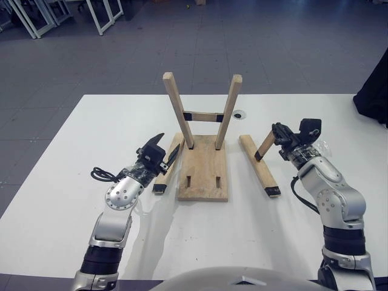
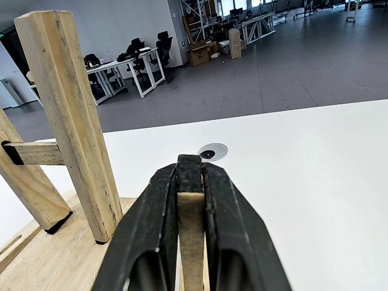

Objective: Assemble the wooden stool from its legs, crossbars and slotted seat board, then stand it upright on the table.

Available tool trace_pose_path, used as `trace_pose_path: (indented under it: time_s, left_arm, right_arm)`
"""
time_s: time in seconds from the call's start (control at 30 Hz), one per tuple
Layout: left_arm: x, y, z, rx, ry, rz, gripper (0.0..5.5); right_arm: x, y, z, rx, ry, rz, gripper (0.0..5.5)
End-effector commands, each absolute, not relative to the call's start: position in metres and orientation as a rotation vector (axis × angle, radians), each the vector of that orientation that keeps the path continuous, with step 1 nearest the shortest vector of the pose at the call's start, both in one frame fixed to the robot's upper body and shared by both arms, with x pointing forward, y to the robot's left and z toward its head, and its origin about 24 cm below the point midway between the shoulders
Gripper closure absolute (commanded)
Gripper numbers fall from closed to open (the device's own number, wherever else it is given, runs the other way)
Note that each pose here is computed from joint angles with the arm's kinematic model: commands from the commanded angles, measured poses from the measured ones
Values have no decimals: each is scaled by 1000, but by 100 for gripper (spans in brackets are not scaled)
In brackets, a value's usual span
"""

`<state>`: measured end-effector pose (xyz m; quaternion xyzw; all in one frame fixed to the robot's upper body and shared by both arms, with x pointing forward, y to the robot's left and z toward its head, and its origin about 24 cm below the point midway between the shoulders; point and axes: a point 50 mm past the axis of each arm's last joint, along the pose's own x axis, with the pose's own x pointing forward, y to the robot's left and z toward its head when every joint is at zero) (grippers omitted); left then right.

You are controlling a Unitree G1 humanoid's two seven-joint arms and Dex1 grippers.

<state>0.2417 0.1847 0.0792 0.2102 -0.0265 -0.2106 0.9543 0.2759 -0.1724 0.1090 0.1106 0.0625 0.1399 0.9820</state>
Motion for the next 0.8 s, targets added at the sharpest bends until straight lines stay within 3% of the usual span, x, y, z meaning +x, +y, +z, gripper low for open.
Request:
trace_pose_path:
  time_s: [0.03, 0.8]
  left_arm:
    - [245, 183, 81, 445, -67, -428, 271]
    - [245, 183, 78, 448, -56, -445, 271]
  right_arm:
    - [279, -169, 104, 193, 132, 295, 510]
    - [272, -165, 79, 88, 228, 328, 510]
